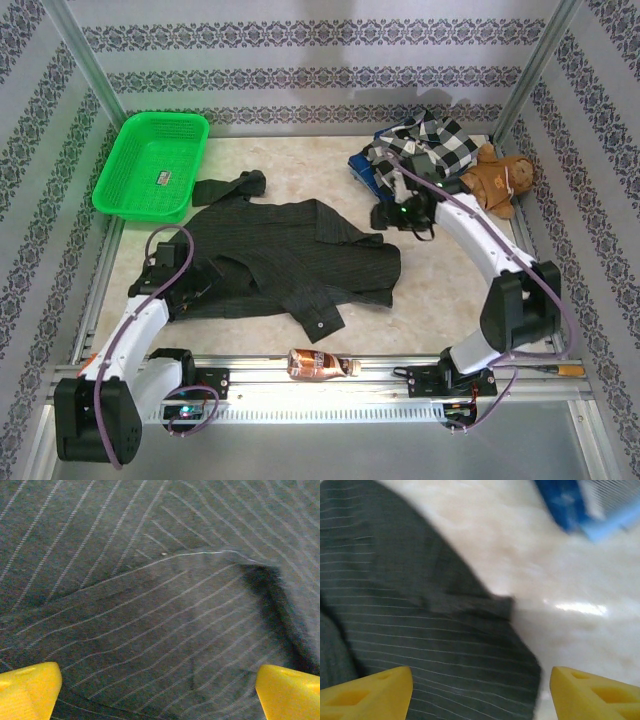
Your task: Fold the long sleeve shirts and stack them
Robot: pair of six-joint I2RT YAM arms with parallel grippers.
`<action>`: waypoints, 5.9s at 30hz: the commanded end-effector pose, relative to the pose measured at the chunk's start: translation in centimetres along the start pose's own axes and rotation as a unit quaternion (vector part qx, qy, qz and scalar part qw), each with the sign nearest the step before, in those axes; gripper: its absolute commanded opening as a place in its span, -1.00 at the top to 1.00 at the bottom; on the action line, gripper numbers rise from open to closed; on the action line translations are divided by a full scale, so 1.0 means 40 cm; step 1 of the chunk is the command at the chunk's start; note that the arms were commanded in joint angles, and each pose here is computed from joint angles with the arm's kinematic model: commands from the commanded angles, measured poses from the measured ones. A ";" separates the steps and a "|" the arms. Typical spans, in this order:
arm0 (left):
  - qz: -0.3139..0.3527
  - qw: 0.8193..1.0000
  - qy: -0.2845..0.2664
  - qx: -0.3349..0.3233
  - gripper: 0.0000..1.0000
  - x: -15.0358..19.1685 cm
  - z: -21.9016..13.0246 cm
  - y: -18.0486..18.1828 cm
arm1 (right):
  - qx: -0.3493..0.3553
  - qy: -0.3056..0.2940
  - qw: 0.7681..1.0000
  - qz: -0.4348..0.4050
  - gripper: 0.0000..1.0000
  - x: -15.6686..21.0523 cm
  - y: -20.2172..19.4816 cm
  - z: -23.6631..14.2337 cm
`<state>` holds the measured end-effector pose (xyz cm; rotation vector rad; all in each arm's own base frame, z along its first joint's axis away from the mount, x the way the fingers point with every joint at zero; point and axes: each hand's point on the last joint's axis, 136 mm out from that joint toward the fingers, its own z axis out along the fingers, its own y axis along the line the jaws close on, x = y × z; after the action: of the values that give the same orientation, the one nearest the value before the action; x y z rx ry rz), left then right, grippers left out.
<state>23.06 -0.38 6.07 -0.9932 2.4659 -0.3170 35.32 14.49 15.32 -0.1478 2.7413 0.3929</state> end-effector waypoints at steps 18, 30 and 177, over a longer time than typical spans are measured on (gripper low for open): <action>-0.003 0.999 0.054 -0.002 -1.00 0.094 0.016 0.047 | 0.117 0.069 0.968 -0.210 -0.37 -0.014 0.233 0.382; -0.027 0.997 0.057 -0.052 -0.99 0.120 0.021 0.110 | 0.157 0.067 0.970 -0.172 0.58 -0.062 0.183 0.415; 0.618 0.740 0.021 0.266 1.00 0.489 -0.175 -0.914 | -0.139 0.046 0.970 0.193 -0.17 0.254 0.017 0.173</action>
<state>28.67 -39.76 16.54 0.9659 2.3258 -0.4249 25.26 16.58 4.54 0.4206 2.8902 0.9618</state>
